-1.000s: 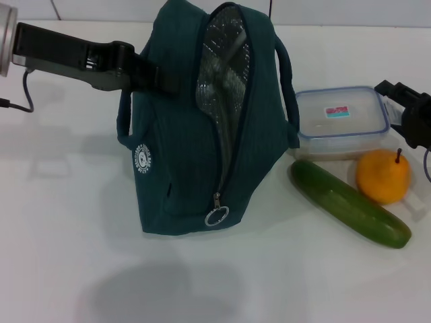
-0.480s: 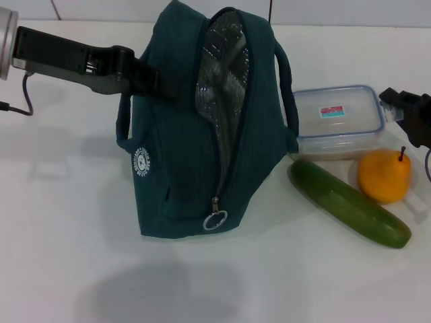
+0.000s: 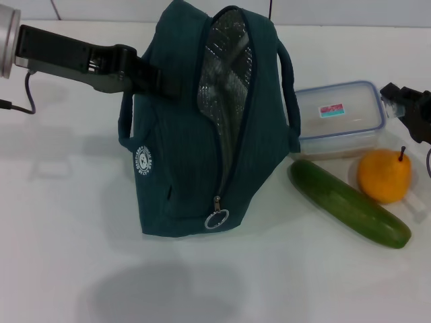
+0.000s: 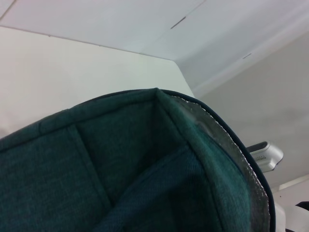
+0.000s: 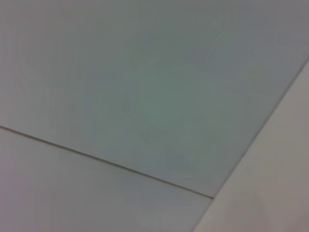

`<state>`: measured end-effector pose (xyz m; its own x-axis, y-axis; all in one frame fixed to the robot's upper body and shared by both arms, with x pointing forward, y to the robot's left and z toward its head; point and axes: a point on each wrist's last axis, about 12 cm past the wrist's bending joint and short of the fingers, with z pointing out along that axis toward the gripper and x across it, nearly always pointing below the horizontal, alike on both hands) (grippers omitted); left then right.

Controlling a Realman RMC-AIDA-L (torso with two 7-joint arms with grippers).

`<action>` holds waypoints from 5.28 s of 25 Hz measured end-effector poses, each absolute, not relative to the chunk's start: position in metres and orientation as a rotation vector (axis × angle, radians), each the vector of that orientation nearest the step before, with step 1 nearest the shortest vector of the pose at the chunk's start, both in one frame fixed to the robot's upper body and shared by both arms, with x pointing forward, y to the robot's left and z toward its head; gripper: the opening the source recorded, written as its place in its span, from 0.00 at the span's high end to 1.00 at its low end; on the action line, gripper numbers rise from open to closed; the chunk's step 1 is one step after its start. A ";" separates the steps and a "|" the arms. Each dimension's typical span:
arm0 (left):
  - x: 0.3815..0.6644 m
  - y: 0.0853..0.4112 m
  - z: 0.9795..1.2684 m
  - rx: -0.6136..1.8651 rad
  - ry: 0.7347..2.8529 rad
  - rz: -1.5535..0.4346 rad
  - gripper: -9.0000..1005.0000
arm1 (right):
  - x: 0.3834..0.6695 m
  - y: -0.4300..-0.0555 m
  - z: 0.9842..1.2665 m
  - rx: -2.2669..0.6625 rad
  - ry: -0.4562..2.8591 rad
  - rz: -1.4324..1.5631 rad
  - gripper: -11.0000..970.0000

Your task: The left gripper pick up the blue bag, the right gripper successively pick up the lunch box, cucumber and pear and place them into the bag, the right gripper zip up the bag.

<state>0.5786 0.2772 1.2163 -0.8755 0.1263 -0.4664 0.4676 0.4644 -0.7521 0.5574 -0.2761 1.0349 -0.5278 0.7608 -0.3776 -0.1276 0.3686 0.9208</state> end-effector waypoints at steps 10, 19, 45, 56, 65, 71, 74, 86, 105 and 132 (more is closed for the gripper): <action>0.581 0.273 1.217 0.511 2.370 -1.390 0.95 | 0.549 -0.282 1.044 0.527 1.639 1.323 0.89; 0.581 0.272 1.215 0.513 2.371 -1.400 0.95 | 0.541 -0.293 1.052 0.533 1.533 1.364 0.89; 0.590 0.263 1.203 0.489 2.445 -1.379 0.95 | 0.545 -0.292 1.117 0.350 1.067 1.644 0.88; 0.594 0.245 1.204 0.554 2.446 -1.389 0.95 | 0.583 -0.234 1.155 0.153 1.082 1.829 0.88; 0.595 0.236 1.206 0.583 2.435 -1.403 0.95 | 0.589 -0.201 1.154 0.059 1.222 1.884 0.87; 0.595 0.237 1.205 0.571 2.431 -1.403 0.95 | 0.580 -0.198 1.133 0.070 1.352 1.849 0.87; 0.594 0.238 1.203 0.560 2.430 -1.402 0.95 | 0.573 -0.205 1.123 0.108 1.381 1.827 0.87; 0.593 0.235 1.201 0.558 2.425 -1.419 0.95 | 0.570 -0.186 1.101 0.069 1.601 1.760 0.86; 0.590 0.232 1.199 0.564 2.400 -1.484 0.95 | 0.579 -0.158 1.096 -0.030 1.741 1.653 0.85; 0.587 0.258 1.196 0.483 2.404 -1.451 0.95 | 0.533 -0.335 1.095 -0.054 1.555 1.290 0.31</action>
<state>0.5868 0.2575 1.1959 -0.9015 0.1331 -0.4119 0.4265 0.4363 -0.7923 0.5331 -0.3349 1.0955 -0.4339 0.5450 -0.7174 -0.6042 0.4146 0.6804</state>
